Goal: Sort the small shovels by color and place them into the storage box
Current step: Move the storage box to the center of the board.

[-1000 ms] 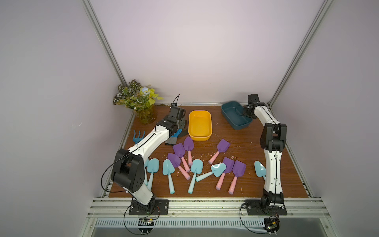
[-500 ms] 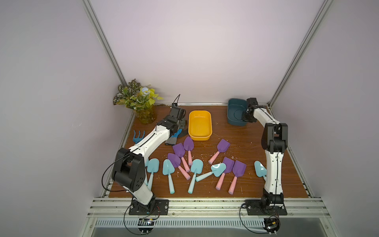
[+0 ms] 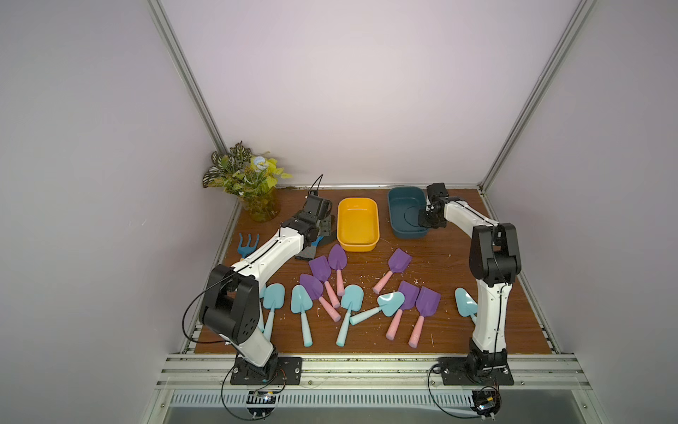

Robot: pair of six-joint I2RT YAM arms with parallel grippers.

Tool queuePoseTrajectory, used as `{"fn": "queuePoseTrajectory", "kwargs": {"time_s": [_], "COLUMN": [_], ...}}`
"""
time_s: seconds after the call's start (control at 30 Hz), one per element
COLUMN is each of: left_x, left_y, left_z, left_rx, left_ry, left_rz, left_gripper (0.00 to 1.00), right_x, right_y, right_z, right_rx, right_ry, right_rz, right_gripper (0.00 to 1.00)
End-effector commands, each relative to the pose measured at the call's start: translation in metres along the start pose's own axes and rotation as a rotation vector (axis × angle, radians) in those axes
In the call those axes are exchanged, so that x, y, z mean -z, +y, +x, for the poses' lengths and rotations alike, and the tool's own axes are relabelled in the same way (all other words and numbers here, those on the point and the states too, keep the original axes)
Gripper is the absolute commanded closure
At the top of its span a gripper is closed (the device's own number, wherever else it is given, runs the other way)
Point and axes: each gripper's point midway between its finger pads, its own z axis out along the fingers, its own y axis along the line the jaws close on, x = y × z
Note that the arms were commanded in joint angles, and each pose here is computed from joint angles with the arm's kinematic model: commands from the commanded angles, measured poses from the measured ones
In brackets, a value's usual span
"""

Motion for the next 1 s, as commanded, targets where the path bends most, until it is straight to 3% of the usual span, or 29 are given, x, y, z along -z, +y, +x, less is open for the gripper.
{"fn": "queuePoseTrajectory", "kwargs": {"time_s": [0.0,0.37,0.97], "left_x": [0.012,0.022,0.027], "left_y": [0.008,0.018,0.026], "left_z": [-0.006,-0.007,-0.005], "left_rx": [0.001,0.009,0.01], "left_ry": [-0.024,-0.04,-0.041], "left_rz": [-0.002,-0.019,-0.036], "left_gripper": [0.3,0.3,0.29], "right_x": [0.012,0.016,0.024], "right_y": [0.006,0.017,0.02], "right_z": [0.014,0.048,0.067], "right_rx": [-0.002,-0.043,-0.035], "right_ry": [0.014,0.053,0.083], "right_rz": [-0.012,-0.053,-0.05], "right_gripper": [1.0,1.0,1.0]}}
